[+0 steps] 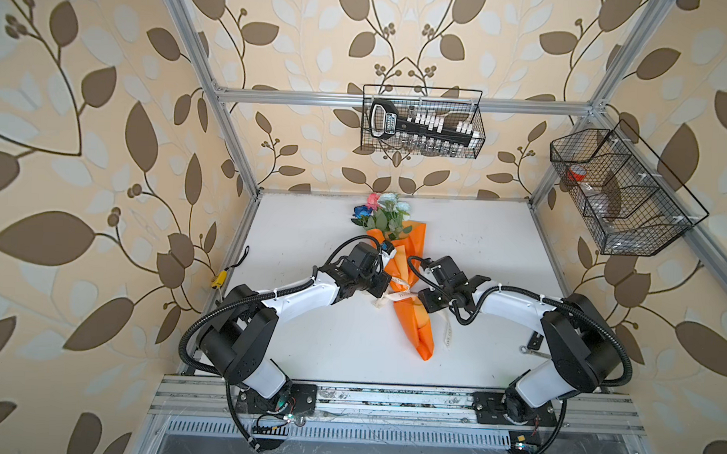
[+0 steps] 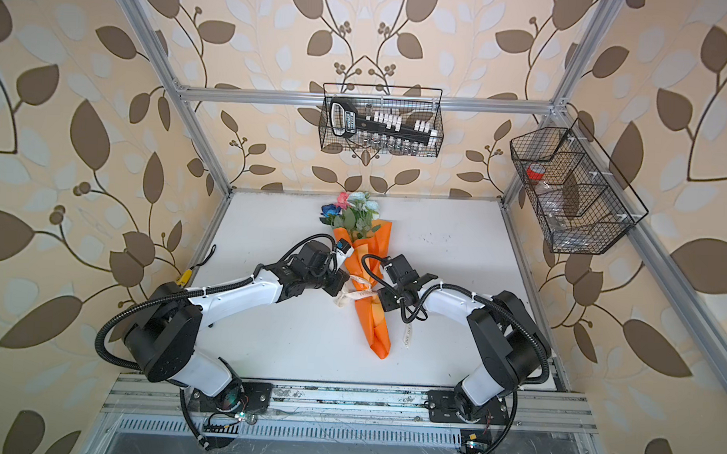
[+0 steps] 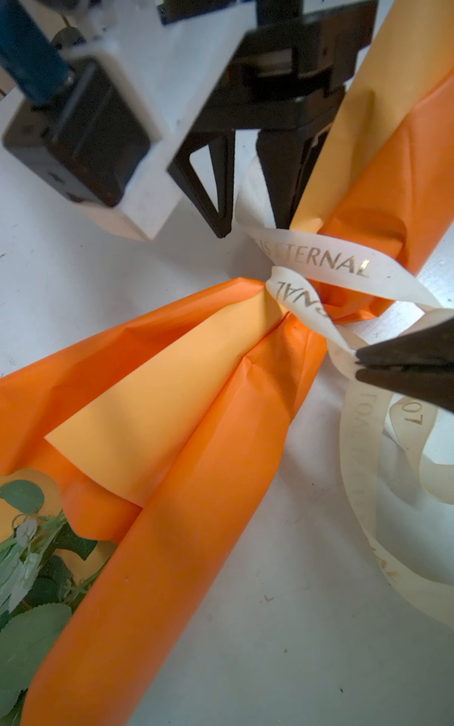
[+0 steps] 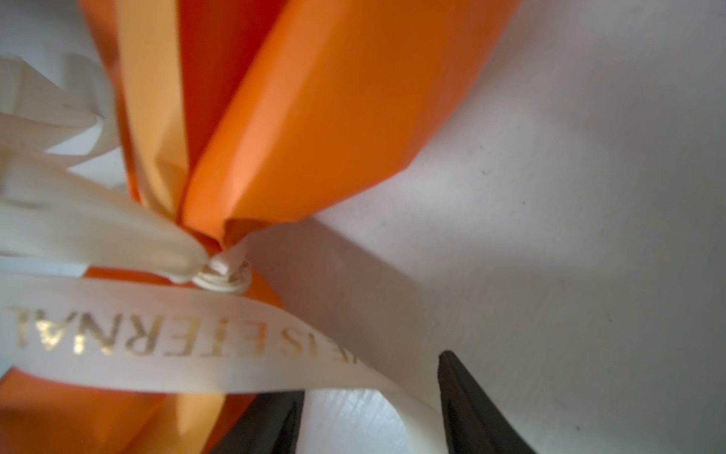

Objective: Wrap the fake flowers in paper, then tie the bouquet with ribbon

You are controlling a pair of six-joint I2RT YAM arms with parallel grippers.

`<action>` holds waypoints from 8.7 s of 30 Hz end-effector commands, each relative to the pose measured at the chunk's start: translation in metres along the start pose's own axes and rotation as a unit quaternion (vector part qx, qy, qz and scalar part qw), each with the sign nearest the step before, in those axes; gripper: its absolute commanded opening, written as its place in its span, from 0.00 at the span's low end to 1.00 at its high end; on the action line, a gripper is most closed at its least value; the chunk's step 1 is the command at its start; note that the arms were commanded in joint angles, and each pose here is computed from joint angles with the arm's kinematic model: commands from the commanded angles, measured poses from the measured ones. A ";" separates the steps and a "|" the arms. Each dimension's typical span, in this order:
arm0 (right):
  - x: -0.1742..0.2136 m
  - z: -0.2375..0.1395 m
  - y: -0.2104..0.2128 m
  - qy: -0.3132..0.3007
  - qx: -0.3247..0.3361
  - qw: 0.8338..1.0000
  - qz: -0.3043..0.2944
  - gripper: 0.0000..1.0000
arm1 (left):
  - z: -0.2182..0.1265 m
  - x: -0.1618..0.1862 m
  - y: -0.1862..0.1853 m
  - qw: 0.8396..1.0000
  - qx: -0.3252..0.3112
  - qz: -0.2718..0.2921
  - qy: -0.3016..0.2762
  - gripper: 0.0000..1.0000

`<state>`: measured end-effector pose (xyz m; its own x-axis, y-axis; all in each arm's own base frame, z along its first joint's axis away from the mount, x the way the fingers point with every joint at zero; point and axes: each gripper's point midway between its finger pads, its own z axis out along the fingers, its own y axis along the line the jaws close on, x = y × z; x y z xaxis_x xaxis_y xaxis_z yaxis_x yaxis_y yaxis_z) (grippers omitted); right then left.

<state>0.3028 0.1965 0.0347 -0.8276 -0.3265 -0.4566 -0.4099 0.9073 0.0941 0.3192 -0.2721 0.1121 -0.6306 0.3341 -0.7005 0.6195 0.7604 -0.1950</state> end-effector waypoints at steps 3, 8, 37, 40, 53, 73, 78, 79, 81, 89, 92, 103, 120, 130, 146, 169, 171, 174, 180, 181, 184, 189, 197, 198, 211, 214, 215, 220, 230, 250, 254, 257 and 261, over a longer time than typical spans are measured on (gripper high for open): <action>-0.006 0.004 0.020 0.005 -0.031 0.999 -0.034 0.53 | -0.009 -0.024 -0.007 0.999 0.002 0.014 -0.028 0.00; -0.012 0.001 0.032 -0.010 -0.045 0.999 -0.029 0.08 | -0.011 -0.023 -0.007 1.000 0.002 0.013 -0.027 0.00; -0.039 -0.019 0.102 -0.068 -0.148 0.986 0.042 0.00 | -0.020 -0.024 -0.018 0.999 0.031 -0.015 -0.042 0.00; -0.046 -0.013 0.098 -0.079 -0.136 0.986 0.063 0.00 | -0.021 -0.023 -0.020 0.998 0.037 -0.016 -0.043 0.00; -0.076 -0.015 0.074 -0.151 -0.106 0.971 0.150 0.00 | -0.034 -0.013 -0.039 0.995 0.084 -0.028 -0.047 0.00; -0.063 -0.013 0.074 -0.229 -0.165 0.943 0.174 0.00 | 0.000 0.005 -0.044 0.984 0.098 -0.146 -0.017 0.00; -0.067 -0.010 0.076 -0.228 -0.162 0.946 0.162 0.00 | -0.014 -0.014 -0.046 0.983 0.096 -0.151 -0.039 0.00; -0.067 -0.009 0.077 -0.227 -0.162 0.947 0.162 0.00 | -0.017 -0.016 -0.048 0.984 0.100 -0.145 -0.039 0.00; -0.069 -0.008 0.076 -0.226 -0.160 0.947 0.163 0.00 | -0.019 -0.018 -0.055 0.984 0.118 -0.133 -0.032 0.00; -0.068 -0.002 0.070 -0.215 -0.138 0.952 0.170 0.00 | -0.024 -0.007 -0.063 0.982 0.138 -0.128 -0.007 0.00; -0.068 0.000 0.069 -0.214 -0.135 0.952 0.173 0.00 | -0.036 -0.021 -0.064 0.983 0.134 -0.123 -0.029 0.00; -0.056 -0.017 0.073 -0.188 -0.145 0.957 0.169 0.19 | -0.029 -0.019 -0.044 0.990 0.076 -0.116 -0.019 0.00; -0.022 -0.031 0.054 -0.133 -0.096 0.971 0.173 0.26 | -0.026 -0.017 -0.033 0.990 0.046 -0.129 -0.027 0.00; -0.026 -0.066 0.068 -0.130 -0.147 0.958 0.207 0.30 | -0.014 -0.005 -0.031 0.988 0.048 -0.144 -0.011 0.00; -0.039 -0.048 0.094 -0.110 -0.204 0.952 0.199 0.46 | -0.013 -0.003 -0.033 0.988 0.055 -0.145 -0.008 0.00; -0.051 -0.023 0.089 -0.127 -0.177 0.959 0.183 0.05 | -0.015 -0.005 -0.037 0.986 0.065 -0.151 -0.010 0.00; -0.055 -0.023 0.086 -0.142 -0.171 0.959 0.176 0.00 | -0.017 -0.006 -0.038 0.986 0.067 -0.152 -0.010 0.00; -0.062 -0.025 0.085 -0.167 -0.171 0.957 0.165 0.00 | -0.019 -0.006 -0.039 0.986 0.067 -0.150 -0.008 0.00; -0.081 -0.033 0.088 -0.232 -0.192 0.942 0.145 0.00 | -0.031 -0.013 -0.045 0.985 0.079 -0.155 -0.019 0.00; -0.083 -0.032 0.088 -0.240 -0.191 0.941 0.142 0.00 | -0.033 -0.015 -0.045 0.984 0.080 -0.157 -0.022 0.00; -0.084 -0.025 0.085 -0.251 -0.184 0.940 0.140 0.00 | -0.035 -0.020 -0.047 0.982 0.085 -0.165 -0.028 0.00; -0.083 -0.015 0.086 -0.274 -0.195 0.931 0.140 0.00 | -0.032 -0.024 -0.056 0.974 0.119 -0.190 -0.033 0.00; -0.097 -0.027 0.083 -0.362 -0.218 0.896 0.139 0.00 | -0.026 -0.014 -0.057 0.966 0.125 -0.226 -0.018 0.00; -0.099 -0.030 0.085 -0.374 -0.226 0.889 0.136 0.00 | -0.025 -0.012 -0.054 0.965 0.116 -0.235 -0.015 0.00; -0.104 -0.008 0.094 -0.388 -0.278 0.864 0.163 0.00 | -0.013 0.004 -0.028 0.937 0.125 -0.327 -0.006 0.35; -0.104 -0.003 0.093 -0.386 -0.276 0.864 0.166 0.00 | -0.018 0.002 -0.023 0.936 0.122 -0.331 -0.013 0.50; -0.105 -0.001 0.093 -0.386 -0.275 0.865 0.168 0.00 | -0.018 0.004 -0.020 0.935 0.118 -0.334 -0.011 0.52; -0.106 0.010 0.093 -0.381 -0.271 0.867 0.172 0.00 | -0.036 -0.006 -0.007 0.933 0.097 -0.344 -0.033 0.55; -0.107 0.013 0.097 -0.376 -0.279 0.867 0.169 0.00 | -0.037 -0.004 0.062 0.937 -0.039 -0.345 -0.031 0.34; -0.107 0.012 0.105 -0.366 -0.302 0.864 0.169 0.00 | 0.018 0.005 0.032 0.975 0.099 -0.200 -0.015 0.17; -0.110 0.013 0.094 -0.368 -0.296 0.863 0.176 0.00 | 0.018 0.011 0.033 0.975 0.097 -0.201 -0.008 0.18; -0.111 0.013 0.095 -0.368 -0.297 0.863 0.177 0.00 | 0.018 0.015 0.027 0.972 0.111 -0.206 -0.003 0.18; -0.111 0.014 0.095 -0.367 -0.299 0.863 0.176 0.00 | 0.013 0.019 0.021 0.969 0.124 -0.215 -0.006 0.22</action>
<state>0.3583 0.3178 0.0822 -0.5627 0.3949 -0.7262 -0.4779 0.5614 0.6756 0.3342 -0.2501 0.0755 -0.8638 -0.0014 -0.5039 0.3515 0.7147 -0.6046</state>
